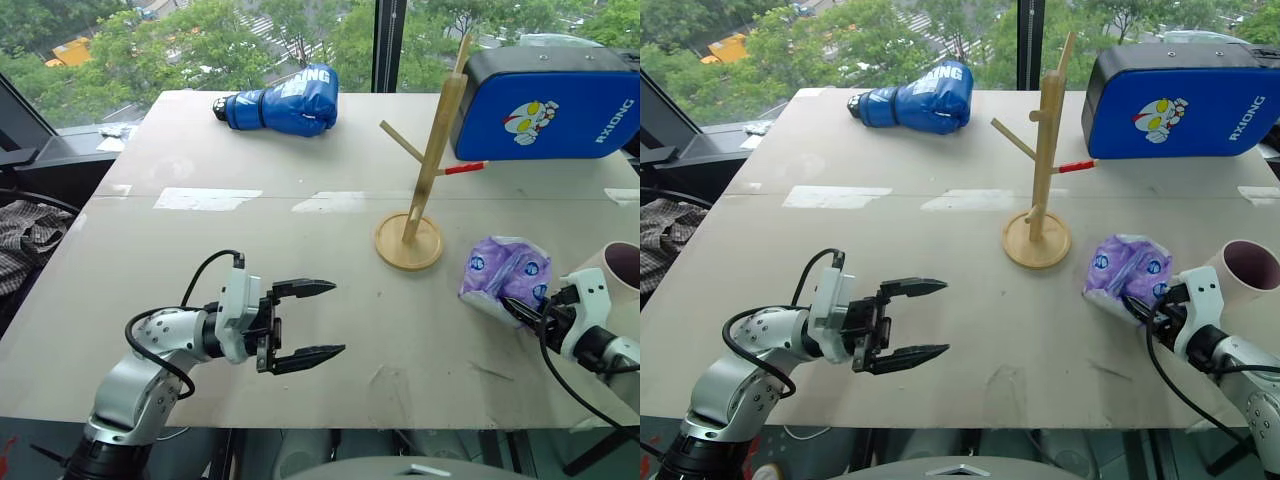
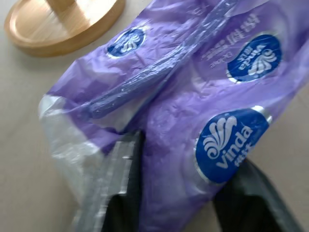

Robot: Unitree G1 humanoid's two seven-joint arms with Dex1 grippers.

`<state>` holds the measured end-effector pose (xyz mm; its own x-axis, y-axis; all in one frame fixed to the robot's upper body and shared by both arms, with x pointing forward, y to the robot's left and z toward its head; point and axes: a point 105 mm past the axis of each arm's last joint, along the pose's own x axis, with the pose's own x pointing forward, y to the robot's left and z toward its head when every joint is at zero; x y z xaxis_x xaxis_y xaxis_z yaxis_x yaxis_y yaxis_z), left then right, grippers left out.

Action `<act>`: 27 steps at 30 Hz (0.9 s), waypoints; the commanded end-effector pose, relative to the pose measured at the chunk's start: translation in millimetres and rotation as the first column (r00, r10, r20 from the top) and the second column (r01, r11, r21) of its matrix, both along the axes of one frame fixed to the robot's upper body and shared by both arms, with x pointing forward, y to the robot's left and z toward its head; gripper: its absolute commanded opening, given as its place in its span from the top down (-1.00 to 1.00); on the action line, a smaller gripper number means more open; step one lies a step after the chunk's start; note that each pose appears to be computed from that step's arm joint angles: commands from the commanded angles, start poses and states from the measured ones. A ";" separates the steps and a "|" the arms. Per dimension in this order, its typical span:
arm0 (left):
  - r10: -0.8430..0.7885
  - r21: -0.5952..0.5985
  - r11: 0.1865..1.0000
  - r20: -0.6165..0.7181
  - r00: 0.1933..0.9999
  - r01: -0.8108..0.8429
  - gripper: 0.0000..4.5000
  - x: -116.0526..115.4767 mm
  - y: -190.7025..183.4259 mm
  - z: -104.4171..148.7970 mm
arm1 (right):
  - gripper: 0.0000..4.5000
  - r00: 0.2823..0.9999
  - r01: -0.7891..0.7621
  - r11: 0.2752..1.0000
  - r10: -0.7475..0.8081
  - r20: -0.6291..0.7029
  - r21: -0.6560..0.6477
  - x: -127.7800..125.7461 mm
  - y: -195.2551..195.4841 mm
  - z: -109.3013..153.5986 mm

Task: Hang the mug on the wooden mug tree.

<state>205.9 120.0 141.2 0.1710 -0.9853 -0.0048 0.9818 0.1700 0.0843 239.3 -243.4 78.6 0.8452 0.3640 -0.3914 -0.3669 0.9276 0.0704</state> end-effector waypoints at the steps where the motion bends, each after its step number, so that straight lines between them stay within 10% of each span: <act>1: -0.012 -0.009 1.000 0.034 0.999 0.012 -1.00 -5.4 -8.1 5.5 | 0.92 0.999 -0.044 0.999 0.044 0.021 -0.023 -11.3 1.1 2.9; 7: -0.029 -0.015 0.999 0.045 0.999 0.030 -1.00 -11.1 -19.6 4.6 | 0.99 0.918 -0.314 0.929 0.244 0.312 0.197 -37.0 26.0 69.8; 18: -0.057 -0.087 0.994 0.080 0.995 0.064 -1.00 2.8 -30.7 23.0 | 0.99 0.746 -0.013 0.895 -0.289 0.600 0.447 -39.8 -69.4 188.8; 27: -0.058 -0.108 0.992 0.112 0.992 0.070 -1.00 12.1 -34.7 32.0 | 0.99 0.499 0.750 0.587 -0.805 0.322 0.305 -46.8 -215.4 125.2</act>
